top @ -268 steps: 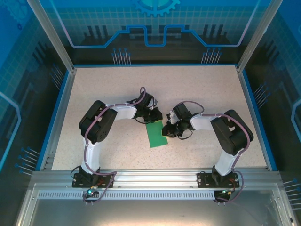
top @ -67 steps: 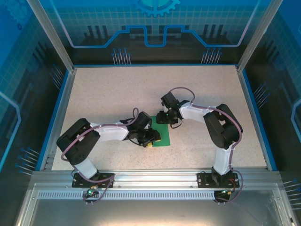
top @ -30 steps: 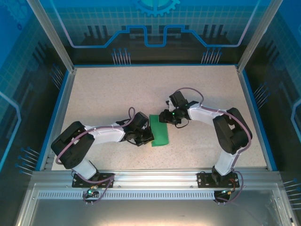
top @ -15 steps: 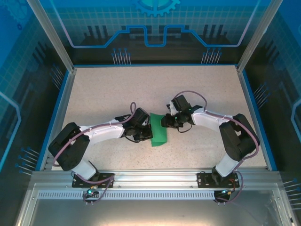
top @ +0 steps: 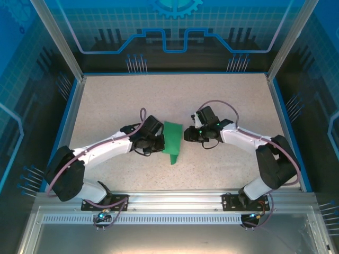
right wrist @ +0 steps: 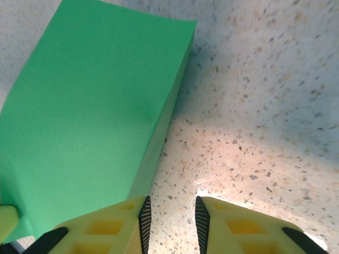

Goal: Fold a paper plane with a square sheet of paper (pick it up from the middle)
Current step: Fold the triangle a second time at the center of the table.

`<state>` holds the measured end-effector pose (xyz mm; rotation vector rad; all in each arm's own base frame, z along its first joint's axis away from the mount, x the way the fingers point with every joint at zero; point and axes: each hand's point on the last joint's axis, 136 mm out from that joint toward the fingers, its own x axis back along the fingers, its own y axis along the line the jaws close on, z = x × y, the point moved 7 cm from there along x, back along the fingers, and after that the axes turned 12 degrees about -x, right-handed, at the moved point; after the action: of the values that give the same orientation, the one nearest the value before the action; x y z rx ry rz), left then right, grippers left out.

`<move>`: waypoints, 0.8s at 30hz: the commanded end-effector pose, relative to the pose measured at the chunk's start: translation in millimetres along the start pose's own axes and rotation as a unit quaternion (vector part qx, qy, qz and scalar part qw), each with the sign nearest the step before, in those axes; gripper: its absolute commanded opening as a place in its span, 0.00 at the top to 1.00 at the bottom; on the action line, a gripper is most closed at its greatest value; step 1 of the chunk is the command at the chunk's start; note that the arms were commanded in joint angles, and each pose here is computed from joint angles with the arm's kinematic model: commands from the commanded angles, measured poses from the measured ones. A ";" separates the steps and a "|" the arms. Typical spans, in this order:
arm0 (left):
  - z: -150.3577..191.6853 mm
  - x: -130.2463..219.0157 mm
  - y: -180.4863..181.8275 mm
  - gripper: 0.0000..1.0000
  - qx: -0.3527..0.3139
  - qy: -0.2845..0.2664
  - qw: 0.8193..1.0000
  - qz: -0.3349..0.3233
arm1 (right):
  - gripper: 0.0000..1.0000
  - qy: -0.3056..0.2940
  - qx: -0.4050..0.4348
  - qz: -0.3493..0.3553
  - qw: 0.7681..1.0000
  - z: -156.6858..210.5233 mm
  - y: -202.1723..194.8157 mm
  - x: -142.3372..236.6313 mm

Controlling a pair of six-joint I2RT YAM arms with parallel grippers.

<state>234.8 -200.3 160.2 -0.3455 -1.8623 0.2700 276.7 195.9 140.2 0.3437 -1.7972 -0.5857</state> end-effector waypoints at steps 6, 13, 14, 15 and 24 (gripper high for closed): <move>-44.4 65.7 -17.7 0.96 -0.105 -0.063 0.992 -0.003 | 0.63 -0.044 -0.020 0.025 0.998 -9.4 -7.6 20.1; -42.6 39.2 -26.6 0.96 -0.136 -0.017 0.990 0.037 | 0.62 -0.043 -0.033 0.030 0.998 -8.4 -13.6 15.8; -39.5 31.0 -25.8 0.96 -0.135 -0.006 0.990 0.042 | 0.62 -0.041 -0.033 0.030 0.998 -8.2 -13.6 14.9; -36.3 23.6 -25.9 0.97 -0.136 0.004 0.989 0.052 | 0.62 -0.039 -0.034 0.030 0.998 -8.1 -14.2 14.0; -2.6 -17.3 -8.5 0.98 -0.117 0.042 0.989 0.075 | 0.64 -0.012 -0.030 0.003 0.999 -5.0 -10.2 3.0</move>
<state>246.4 -210.6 149.6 -0.5948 -1.7874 0.0975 280.7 183.7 147.2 0.2728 -1.8480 -0.6200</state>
